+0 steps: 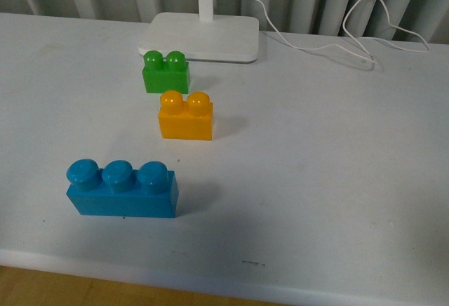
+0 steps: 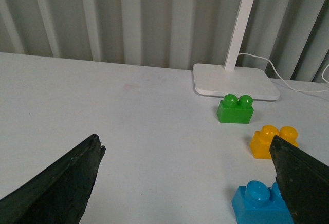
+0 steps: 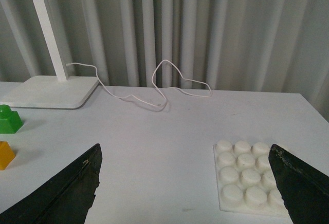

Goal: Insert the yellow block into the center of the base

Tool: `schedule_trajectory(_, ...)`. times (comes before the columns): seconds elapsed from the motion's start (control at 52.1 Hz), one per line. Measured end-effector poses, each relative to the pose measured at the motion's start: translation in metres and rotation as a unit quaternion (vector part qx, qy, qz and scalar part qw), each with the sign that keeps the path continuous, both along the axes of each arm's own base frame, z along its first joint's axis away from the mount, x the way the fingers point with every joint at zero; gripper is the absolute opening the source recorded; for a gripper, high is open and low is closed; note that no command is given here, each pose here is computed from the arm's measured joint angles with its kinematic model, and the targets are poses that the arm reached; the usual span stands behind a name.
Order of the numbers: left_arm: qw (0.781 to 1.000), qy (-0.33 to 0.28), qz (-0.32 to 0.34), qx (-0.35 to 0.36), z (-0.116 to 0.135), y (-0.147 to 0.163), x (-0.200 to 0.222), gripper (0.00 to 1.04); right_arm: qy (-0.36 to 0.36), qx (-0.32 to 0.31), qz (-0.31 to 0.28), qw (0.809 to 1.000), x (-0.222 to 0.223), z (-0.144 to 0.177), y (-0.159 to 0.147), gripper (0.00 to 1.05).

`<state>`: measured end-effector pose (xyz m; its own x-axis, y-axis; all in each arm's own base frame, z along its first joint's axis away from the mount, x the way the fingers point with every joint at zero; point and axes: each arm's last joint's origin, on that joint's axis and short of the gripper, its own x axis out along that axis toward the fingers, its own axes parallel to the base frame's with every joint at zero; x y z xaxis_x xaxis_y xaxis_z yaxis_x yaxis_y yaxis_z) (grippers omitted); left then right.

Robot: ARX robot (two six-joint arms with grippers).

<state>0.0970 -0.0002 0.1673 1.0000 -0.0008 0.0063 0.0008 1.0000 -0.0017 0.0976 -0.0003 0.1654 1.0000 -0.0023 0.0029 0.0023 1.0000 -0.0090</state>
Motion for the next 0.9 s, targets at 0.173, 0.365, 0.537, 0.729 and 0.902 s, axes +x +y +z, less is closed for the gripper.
schedule_trajectory(0.173, 1.0, 0.0, 0.0, 0.0, 0.0, 0.0, 0.0, 0.98, 0.0, 0.0, 0.0, 1.0, 0.0, 0.0, 0.0, 0.95)
schedule_trajectory(0.365, 1.0, 0.0, 0.0, 0.0, 0.0, 0.0, 0.0, 0.98, 0.0, 0.0, 0.0, 1.0, 0.0, 0.0, 0.0, 0.95)
schedule_trajectory(0.537, 1.0, 0.0, 0.0, 0.0, 0.0, 0.0, 0.0, 0.98, 0.0, 0.0, 0.0, 1.0, 0.0, 0.0, 0.0, 0.95)
schedule_trajectory(0.729, 1.0, 0.0, 0.0, 0.0, 0.0, 0.0, 0.0, 0.98, 0.0, 0.0, 0.0, 1.0, 0.0, 0.0, 0.0, 0.95)
schedule_trajectory(0.902, 1.0, 0.0, 0.0, 0.0, 0.0, 0.0, 0.0, 0.98, 0.0, 0.0, 0.0, 1.0, 0.0, 0.0, 0.0, 0.95)
